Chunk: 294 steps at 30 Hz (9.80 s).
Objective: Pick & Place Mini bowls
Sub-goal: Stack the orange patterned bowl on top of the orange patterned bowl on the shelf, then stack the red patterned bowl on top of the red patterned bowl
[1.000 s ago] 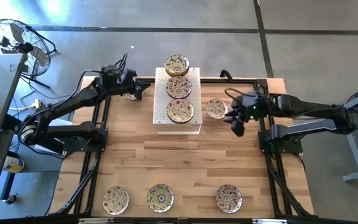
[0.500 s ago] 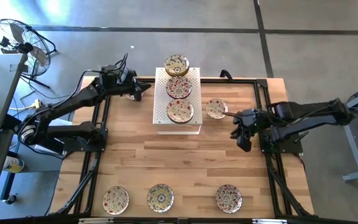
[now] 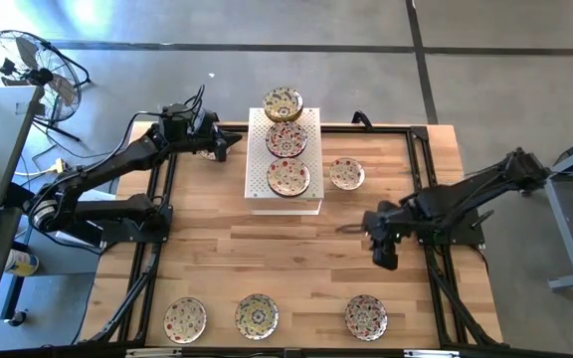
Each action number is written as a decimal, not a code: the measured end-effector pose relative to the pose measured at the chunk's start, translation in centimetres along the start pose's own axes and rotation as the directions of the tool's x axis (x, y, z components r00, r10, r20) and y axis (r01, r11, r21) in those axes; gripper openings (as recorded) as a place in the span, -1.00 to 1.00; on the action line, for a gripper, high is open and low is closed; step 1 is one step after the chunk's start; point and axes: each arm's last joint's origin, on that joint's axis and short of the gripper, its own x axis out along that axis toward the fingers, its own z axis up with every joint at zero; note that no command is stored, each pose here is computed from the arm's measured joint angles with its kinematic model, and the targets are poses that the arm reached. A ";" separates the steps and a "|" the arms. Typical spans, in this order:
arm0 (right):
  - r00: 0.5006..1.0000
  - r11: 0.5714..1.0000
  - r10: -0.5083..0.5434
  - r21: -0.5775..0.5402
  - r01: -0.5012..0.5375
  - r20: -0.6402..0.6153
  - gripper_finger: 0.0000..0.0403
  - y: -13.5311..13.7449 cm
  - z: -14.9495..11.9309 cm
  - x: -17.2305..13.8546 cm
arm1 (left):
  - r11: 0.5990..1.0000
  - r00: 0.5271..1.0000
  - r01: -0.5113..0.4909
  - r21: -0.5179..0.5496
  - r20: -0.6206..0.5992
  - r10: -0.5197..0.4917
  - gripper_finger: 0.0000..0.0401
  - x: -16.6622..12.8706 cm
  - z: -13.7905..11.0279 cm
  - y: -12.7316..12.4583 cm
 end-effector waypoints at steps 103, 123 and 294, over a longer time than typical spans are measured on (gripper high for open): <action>0.875 0.751 -0.121 0.620 -0.228 0.468 -0.94 -16.6 24.7 -12.5 | 1.000 1.000 0.005 -0.001 -0.002 -0.005 -0.97 0.0 0.0 0.0; 0.927 0.728 -0.244 0.685 -0.019 0.286 -0.93 -19.0 26.7 -7.3 | 0.999 0.999 0.033 -0.001 -0.013 -0.033 -0.97 0.0 0.0 -0.1; 0.304 0.998 0.047 -0.058 0.025 0.951 -1.00 -8.3 2.2 -10.3 | 0.948 0.717 0.091 -0.306 -0.640 -0.276 -0.96 -7.6 -12.0 -13.7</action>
